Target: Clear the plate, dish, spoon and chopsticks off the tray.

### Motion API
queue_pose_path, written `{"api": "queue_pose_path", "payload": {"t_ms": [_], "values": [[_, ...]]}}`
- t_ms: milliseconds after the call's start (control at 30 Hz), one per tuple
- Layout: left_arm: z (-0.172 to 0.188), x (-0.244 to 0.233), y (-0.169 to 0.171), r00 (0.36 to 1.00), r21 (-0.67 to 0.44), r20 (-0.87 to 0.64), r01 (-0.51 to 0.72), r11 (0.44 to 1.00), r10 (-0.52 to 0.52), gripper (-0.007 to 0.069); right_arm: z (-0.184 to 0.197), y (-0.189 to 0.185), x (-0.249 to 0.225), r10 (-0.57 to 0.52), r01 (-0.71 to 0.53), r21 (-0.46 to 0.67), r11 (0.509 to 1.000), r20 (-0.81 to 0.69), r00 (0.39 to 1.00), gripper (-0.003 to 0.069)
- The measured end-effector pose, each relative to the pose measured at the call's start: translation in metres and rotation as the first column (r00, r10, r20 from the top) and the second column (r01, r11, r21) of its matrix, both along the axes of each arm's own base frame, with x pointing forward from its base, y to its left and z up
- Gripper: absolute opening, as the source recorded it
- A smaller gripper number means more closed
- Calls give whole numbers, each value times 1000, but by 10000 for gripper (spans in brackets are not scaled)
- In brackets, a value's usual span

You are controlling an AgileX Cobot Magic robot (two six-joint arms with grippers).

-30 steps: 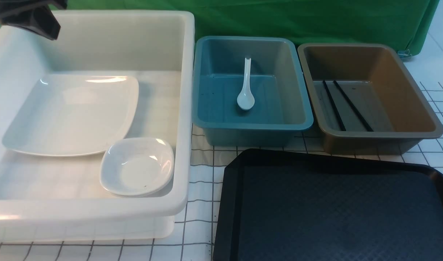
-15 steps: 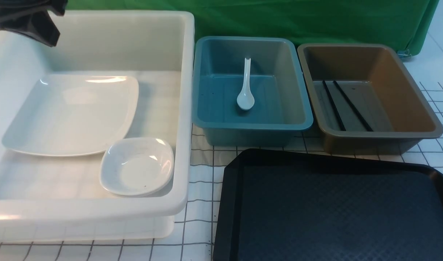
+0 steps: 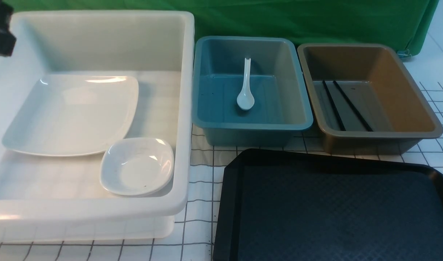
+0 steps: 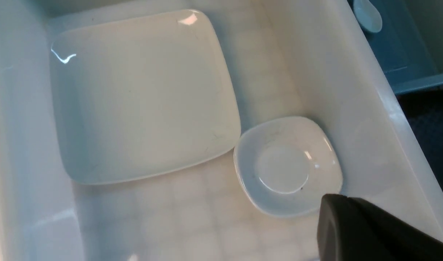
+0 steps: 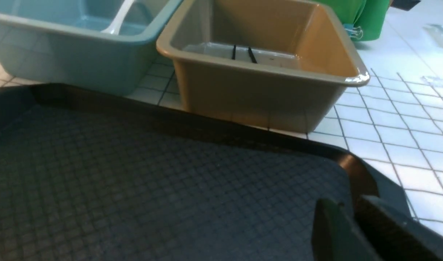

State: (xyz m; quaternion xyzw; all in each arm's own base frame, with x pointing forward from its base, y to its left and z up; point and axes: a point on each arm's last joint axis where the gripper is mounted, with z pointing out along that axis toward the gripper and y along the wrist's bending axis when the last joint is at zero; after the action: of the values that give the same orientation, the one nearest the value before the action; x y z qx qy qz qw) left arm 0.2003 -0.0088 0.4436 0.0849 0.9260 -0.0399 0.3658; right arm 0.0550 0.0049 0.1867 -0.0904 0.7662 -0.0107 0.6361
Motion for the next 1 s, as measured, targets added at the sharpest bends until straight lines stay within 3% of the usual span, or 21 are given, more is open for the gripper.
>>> {"api": "queue_pose_path", "payload": {"t_ms": [233, 400, 467, 633, 733, 900, 1000], "values": [[-30, -80, -3, 998, -38, 65, -20, 999, 22, -3, 2, 0, 0, 1, -1, 3, 1000, 24, 1000, 122], [-67, -127, -10, 959, -165, 278, -14, 986, 60, -3, 2, 0, 0, 1, -1, 2, 1000, 24, 1000, 128], [-78, -133, -10, 935, -197, 345, -14, 980, 83, -3, 2, 0, 0, 1, -1, 2, 1000, 24, 1000, 131], [-115, -149, -5, 782, -279, 591, -32, 960, 198, -3, 2, 0, 0, 1, -1, 2, 1000, 24, 1000, 135], [-126, -152, -4, 757, -284, 618, -36, 958, 212, -3, 2, 0, 0, 1, -1, 2, 1000, 24, 1000, 137], [-145, -148, -2, 776, -259, 595, -60, 964, 208, -2, 2, 0, 0, 1, -1, 2, 1000, 24, 1000, 146], [-157, -144, 1, 783, -188, 593, -91, 978, 187, -2, 2, 0, 0, 1, -1, 2, 1000, 24, 1000, 155]]}}
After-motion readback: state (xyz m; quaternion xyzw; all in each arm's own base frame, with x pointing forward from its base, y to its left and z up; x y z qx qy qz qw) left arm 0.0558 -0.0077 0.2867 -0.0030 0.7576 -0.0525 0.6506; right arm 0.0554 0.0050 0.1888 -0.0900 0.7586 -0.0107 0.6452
